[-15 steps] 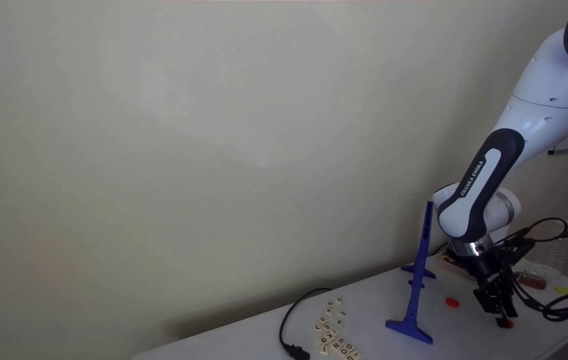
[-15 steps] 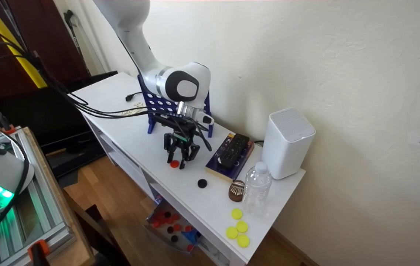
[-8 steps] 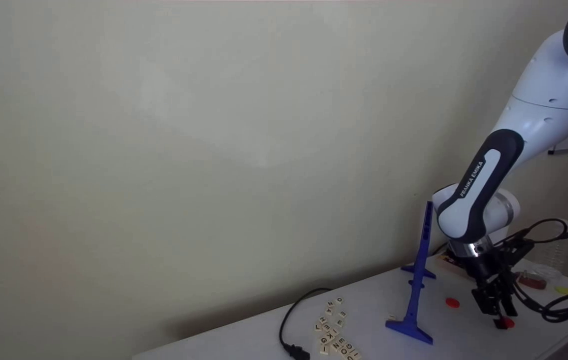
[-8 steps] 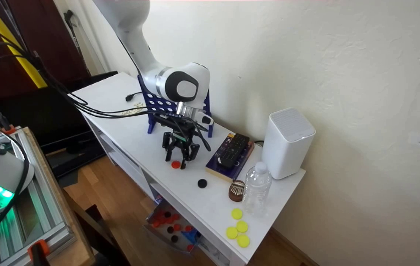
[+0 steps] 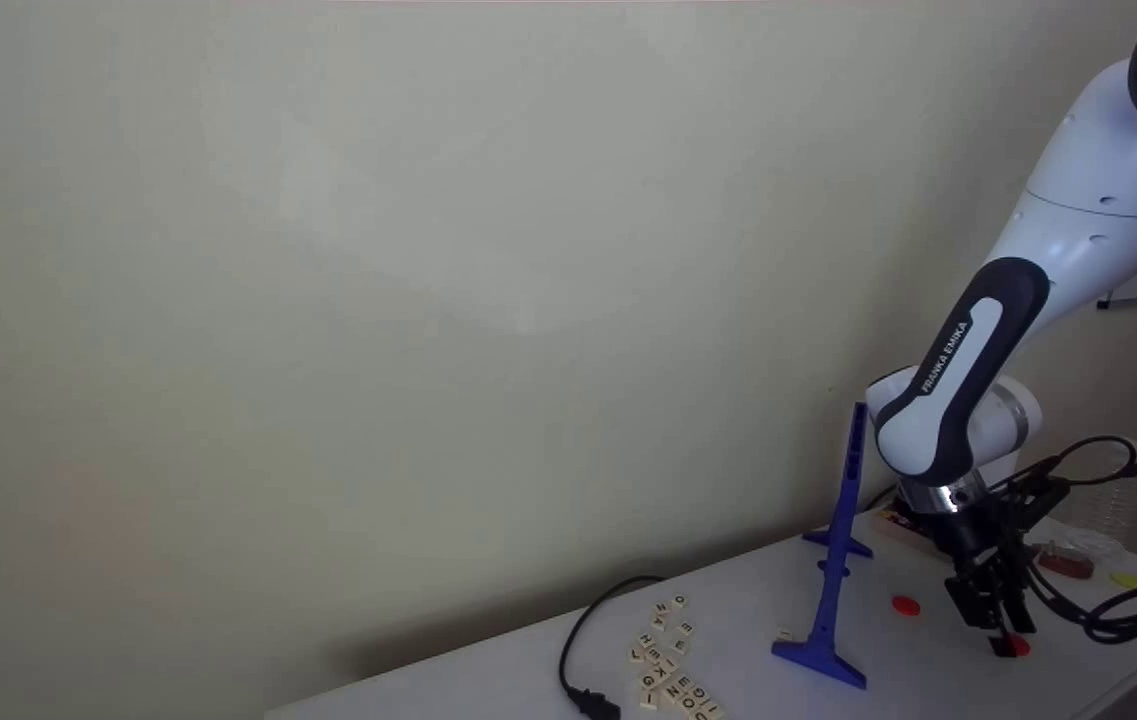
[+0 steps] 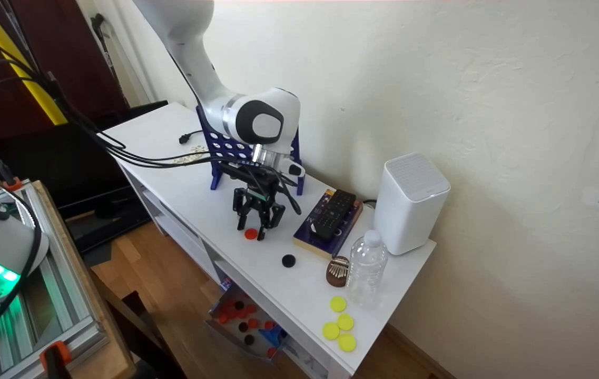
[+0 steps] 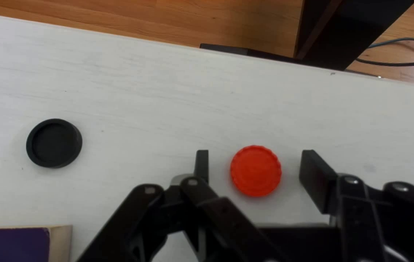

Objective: Put the orange circle inside the blue object

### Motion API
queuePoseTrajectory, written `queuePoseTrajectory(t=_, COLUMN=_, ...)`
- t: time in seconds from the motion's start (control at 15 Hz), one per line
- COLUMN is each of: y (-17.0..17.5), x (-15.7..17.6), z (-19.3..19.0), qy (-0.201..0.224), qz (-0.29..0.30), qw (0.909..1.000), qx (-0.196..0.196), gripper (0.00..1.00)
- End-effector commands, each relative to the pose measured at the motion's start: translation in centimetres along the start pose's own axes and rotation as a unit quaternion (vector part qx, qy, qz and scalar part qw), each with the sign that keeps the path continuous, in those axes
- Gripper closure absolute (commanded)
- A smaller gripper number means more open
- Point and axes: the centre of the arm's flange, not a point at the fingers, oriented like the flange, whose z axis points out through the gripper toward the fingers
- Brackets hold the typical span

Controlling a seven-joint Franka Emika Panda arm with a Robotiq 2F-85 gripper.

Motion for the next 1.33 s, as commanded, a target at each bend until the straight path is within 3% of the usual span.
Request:
queuePoseTrajectory(t=0.0, y=-0.06, x=0.16, z=0.40, qy=0.010, qz=0.008, qw=0.9999, qx=0.008, gripper=0.41)
queuePoseTrajectory(t=1.27, y=0.41, x=0.11, z=0.09, qy=0.016, qz=0.011, qw=0.9997, qx=0.011, gripper=0.52)
